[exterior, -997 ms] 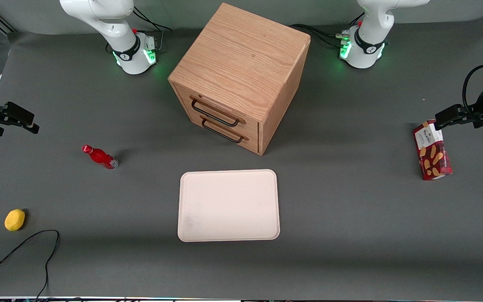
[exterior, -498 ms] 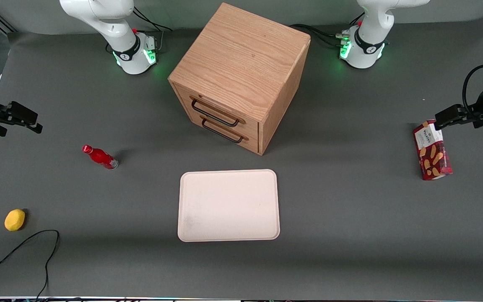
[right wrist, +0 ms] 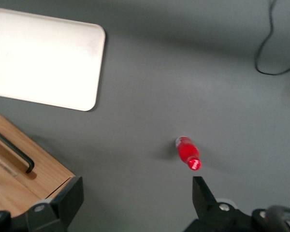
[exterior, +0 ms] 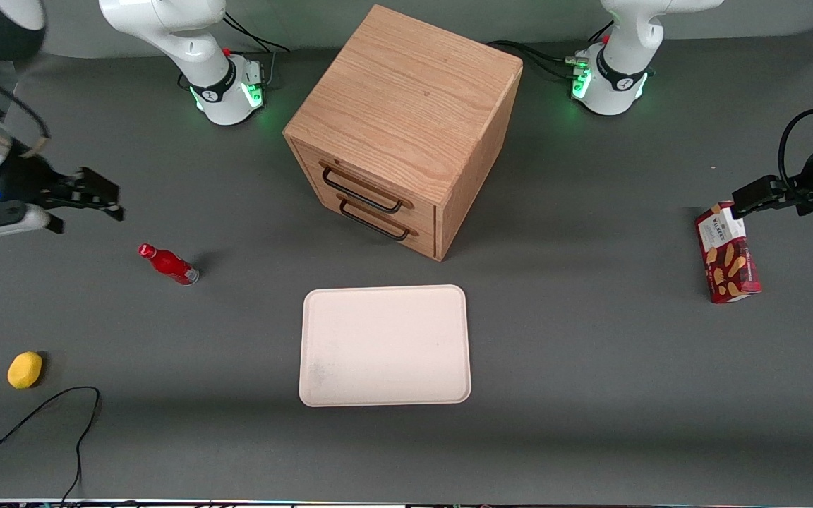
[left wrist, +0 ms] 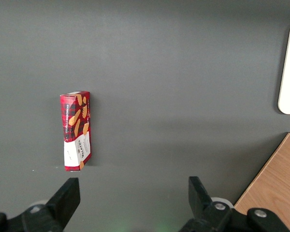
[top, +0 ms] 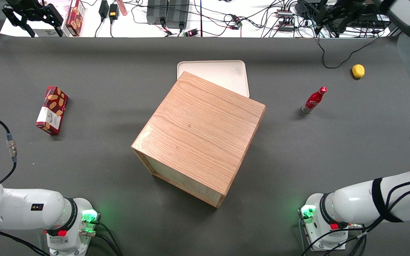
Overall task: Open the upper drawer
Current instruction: 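Move the right gripper toward the cabinet's upper drawer handle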
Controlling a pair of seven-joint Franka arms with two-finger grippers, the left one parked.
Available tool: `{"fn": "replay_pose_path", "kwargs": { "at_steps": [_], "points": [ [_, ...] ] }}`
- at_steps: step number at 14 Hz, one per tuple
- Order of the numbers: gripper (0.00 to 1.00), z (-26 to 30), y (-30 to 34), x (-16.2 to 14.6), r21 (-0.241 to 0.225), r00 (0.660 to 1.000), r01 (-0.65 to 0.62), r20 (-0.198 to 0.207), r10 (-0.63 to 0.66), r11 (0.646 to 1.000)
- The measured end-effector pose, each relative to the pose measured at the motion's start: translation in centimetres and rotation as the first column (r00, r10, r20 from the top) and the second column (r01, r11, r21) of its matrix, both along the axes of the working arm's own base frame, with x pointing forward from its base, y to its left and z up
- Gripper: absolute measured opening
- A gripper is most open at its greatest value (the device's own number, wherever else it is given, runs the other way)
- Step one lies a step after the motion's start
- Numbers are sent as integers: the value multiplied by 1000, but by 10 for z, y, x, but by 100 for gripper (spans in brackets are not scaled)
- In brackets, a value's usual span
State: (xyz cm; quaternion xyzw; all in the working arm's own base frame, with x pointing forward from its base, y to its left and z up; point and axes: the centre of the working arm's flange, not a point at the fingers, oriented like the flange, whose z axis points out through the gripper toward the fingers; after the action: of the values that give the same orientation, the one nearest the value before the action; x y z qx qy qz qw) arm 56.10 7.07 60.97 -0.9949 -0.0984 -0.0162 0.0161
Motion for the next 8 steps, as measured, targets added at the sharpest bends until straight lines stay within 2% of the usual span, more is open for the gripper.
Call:
{"fn": "replay_pose_path", "kwargs": {
  "at_steps": [8],
  "points": [
    [100, -17, 113, -13, -1, 979, -203, -8, 203, 979]
  ]
}}
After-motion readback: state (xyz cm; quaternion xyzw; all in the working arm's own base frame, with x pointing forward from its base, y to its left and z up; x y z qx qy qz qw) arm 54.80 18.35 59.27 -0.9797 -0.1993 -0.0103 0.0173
